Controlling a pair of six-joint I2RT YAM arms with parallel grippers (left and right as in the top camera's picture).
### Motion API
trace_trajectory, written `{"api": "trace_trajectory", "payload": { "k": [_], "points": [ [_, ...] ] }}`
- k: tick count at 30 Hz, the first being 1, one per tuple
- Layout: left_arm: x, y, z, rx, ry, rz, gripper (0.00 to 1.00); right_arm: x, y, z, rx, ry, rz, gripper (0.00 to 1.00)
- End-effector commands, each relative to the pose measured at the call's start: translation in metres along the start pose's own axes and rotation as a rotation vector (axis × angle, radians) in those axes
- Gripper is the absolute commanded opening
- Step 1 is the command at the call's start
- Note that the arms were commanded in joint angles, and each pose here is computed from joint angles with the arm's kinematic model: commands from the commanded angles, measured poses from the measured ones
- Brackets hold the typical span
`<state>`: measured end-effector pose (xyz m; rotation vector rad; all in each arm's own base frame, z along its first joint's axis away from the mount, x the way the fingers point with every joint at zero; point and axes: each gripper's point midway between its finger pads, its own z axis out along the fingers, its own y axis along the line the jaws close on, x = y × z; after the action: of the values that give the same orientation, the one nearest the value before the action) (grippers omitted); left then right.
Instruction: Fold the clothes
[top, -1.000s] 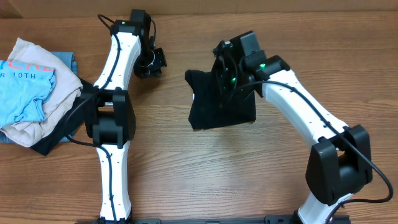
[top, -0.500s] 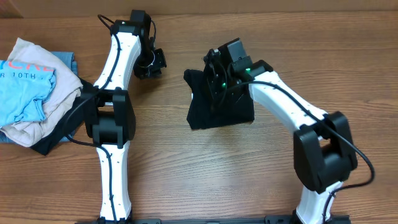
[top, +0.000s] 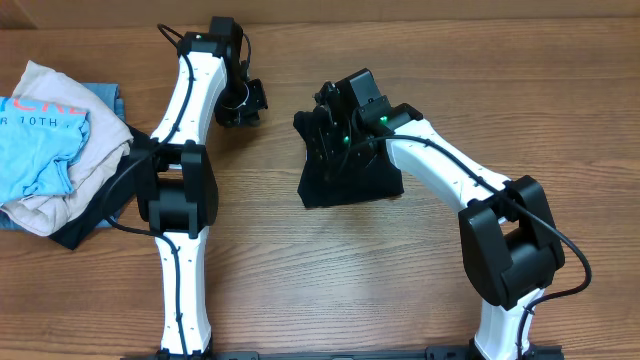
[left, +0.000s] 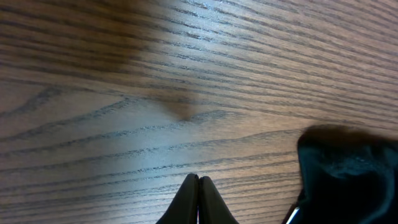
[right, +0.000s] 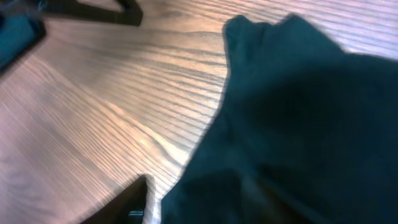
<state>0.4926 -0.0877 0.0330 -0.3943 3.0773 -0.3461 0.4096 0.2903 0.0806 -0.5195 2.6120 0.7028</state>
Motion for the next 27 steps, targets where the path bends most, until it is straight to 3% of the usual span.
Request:
{"api": "trace_trajectory", "payload": {
  "k": [1,4,8,12,18,22,27],
  "points": [
    [0.002,0.001,-0.002,-0.008,0.002,0.024,0.04,-0.004,0.041,-0.009,-0.239,0.008,-0.014,0.71],
    [0.008,-0.016,-0.003,0.09,0.031,0.106,0.04,-0.022,0.045,-0.034,-0.363,-0.021,-0.014,0.72],
    [0.009,-0.056,-0.02,0.32,0.027,0.244,0.04,-0.039,0.007,-0.07,-0.317,-0.079,0.057,0.67],
    [0.006,-0.088,-0.034,0.495,0.004,0.291,0.06,-0.027,-0.048,-0.094,-0.199,-0.053,0.164,0.65],
    [0.013,-0.112,-0.042,0.605,-0.014,0.417,0.29,0.022,-0.143,-0.117,0.125,0.072,0.294,0.69],
    [0.024,-0.13,-0.027,0.543,-0.029,0.519,0.64,0.043,-0.183,-0.134,0.288,0.12,0.359,0.75],
    [0.032,-0.161,-0.019,0.518,-0.074,0.609,0.66,0.054,-0.204,-0.146,0.34,0.133,0.408,0.75]
  ]
}}
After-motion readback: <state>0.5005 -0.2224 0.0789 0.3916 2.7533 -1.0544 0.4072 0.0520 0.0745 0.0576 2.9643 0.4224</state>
